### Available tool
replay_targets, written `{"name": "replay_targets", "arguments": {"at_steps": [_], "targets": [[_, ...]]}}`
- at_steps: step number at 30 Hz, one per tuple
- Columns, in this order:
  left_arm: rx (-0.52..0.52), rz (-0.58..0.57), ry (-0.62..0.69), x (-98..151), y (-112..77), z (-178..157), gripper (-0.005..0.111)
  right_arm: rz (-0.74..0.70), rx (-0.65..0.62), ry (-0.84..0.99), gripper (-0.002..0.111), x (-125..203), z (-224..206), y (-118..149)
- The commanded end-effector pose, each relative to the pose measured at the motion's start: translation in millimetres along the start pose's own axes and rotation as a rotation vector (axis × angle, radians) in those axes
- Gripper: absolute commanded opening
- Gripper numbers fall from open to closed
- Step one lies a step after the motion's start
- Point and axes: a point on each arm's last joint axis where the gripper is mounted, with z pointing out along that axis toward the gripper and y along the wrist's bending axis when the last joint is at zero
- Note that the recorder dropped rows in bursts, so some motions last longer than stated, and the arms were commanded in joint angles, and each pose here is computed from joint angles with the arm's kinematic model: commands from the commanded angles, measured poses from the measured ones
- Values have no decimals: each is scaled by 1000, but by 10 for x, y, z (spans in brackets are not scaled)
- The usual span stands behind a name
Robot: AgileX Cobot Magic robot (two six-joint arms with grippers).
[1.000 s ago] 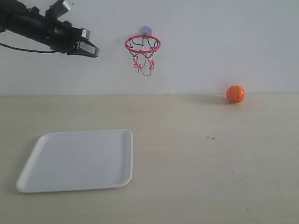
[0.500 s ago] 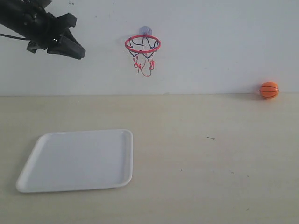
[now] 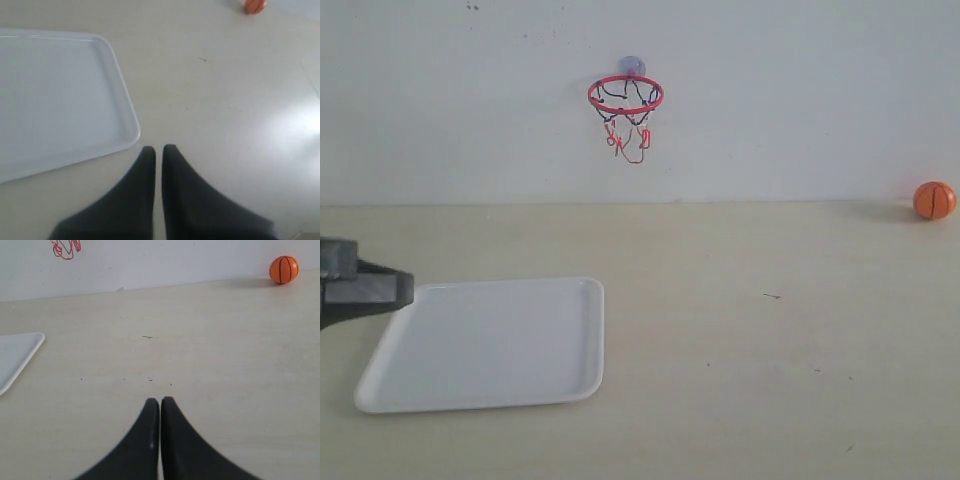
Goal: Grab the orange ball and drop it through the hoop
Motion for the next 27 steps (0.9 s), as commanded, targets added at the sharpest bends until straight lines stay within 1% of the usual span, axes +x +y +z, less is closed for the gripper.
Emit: {"name": "replay_targets", "arguments": {"at_steps": [1,4,6,9,12,17,27], "targets": [[67,9,-148,477,-157,-317,4,-12,-1,-12,0,-11,-5,1],[118,88,-235,844,-253,-528,4,-12,-1,-12,0,-11,-5,1],[164,148,-288,1028,-315,-631,4,-12,-1,-12,0,-11,-5,1],[214,208,-323,1149,-381,-710,4,-12,-1,-12,0,-11,-5,1],[231,256,-375,1198,-427,-784,4,-12,-1,-12,0,-11,-5,1],[244,303,-431,1243,-470,-858,4,-12,-1,-12,0,-11,-5,1],[238,313,-452,1248,-473,-877,4,-12,-1,-12,0,-11,-5,1]]}}
